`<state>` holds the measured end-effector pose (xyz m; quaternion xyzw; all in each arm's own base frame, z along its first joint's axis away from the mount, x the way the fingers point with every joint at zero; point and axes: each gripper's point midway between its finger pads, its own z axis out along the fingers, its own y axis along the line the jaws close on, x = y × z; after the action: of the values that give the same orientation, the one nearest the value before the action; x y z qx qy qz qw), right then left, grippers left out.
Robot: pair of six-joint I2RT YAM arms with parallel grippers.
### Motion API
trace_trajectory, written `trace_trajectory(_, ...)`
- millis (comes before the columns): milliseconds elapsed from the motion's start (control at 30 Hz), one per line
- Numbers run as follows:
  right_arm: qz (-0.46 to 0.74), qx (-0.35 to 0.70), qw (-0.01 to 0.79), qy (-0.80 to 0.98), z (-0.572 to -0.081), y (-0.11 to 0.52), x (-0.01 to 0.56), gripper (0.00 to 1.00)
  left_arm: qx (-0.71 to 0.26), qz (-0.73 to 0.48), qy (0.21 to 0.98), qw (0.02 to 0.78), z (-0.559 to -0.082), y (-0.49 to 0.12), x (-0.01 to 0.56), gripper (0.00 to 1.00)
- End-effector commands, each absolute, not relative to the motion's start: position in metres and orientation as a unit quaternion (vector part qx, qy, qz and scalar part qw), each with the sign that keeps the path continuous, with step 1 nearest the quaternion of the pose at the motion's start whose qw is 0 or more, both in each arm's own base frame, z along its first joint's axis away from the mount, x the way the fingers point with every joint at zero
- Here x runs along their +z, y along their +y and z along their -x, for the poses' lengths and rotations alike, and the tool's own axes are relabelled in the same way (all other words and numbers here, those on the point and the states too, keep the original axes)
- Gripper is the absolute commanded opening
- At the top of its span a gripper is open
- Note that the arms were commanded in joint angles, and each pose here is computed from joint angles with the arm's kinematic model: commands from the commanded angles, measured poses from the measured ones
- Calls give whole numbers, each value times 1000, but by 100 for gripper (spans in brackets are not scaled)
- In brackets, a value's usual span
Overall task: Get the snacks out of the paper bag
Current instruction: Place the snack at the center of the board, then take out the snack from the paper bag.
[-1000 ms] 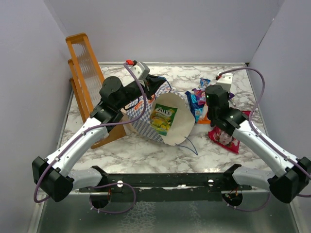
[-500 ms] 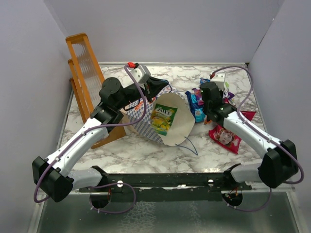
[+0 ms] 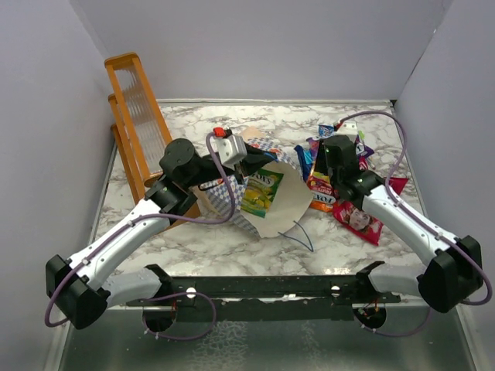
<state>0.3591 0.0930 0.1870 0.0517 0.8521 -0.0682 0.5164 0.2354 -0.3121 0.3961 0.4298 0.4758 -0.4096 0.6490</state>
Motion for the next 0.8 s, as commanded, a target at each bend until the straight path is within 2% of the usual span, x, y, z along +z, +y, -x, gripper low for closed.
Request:
trace_trajectory(0, -12, 55, 511, 858, -347, 133, 203, 56, -412, -502, 419, 634, -187, -318, 393, 0)
trace_trajectory(200, 58, 185, 508, 839, -320, 173, 219, 66, -465, -479, 468, 579, -164, -309, 376, 0)
trace_trajectory(433, 132, 285, 526, 791, -275, 194, 243, 74, -418, -431, 578, 553, -201, -309, 331, 0)
trace_trajectory(767, 233, 414, 511, 717, -203, 217, 285, 74, -363, -408, 550, 632, -232, -306, 366, 0)
